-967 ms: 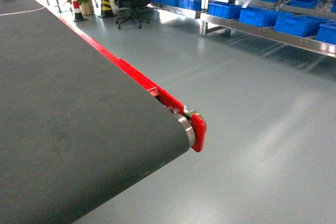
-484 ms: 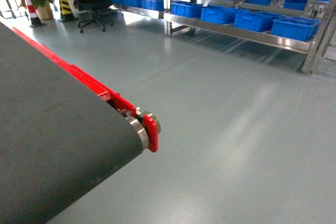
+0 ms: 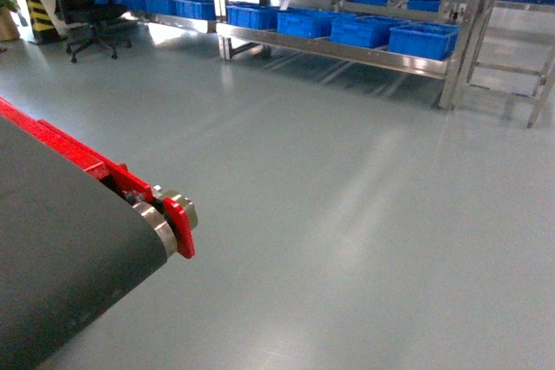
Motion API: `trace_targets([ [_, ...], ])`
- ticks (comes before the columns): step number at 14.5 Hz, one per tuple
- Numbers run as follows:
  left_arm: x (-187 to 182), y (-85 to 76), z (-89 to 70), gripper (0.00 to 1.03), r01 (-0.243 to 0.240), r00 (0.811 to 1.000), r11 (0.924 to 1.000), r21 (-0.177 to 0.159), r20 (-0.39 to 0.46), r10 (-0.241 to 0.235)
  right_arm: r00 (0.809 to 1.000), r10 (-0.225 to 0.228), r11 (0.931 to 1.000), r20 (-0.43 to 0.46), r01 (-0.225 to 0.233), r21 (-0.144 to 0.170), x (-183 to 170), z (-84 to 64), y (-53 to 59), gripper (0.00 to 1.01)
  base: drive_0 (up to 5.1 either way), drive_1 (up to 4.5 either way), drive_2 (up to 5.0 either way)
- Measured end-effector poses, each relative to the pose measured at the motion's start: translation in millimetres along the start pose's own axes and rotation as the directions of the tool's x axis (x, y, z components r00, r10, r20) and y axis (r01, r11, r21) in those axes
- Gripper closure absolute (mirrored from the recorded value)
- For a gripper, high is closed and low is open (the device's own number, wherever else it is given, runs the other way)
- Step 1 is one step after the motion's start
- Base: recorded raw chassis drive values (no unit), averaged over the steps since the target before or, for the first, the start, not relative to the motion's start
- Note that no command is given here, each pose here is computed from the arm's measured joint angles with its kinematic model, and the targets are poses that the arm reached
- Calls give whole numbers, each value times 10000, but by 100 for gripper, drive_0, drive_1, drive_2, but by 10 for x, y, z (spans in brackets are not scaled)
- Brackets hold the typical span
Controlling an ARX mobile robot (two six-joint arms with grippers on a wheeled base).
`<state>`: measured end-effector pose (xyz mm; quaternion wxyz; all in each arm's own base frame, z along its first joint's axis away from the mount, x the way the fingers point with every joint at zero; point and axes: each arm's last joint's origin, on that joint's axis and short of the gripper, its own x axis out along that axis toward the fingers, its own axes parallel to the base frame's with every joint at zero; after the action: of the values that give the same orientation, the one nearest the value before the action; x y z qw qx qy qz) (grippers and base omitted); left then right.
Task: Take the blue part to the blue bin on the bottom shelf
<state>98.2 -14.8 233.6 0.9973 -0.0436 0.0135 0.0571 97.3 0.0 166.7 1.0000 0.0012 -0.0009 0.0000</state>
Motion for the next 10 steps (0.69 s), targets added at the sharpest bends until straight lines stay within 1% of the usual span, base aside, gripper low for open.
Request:
trace_targets([
  [10, 0, 0, 0, 60, 0, 10000, 10000, -1, 4, 0, 10000, -4, 10000, 0, 4, 0, 0, 0, 0, 3, -151, -151, -151],
])
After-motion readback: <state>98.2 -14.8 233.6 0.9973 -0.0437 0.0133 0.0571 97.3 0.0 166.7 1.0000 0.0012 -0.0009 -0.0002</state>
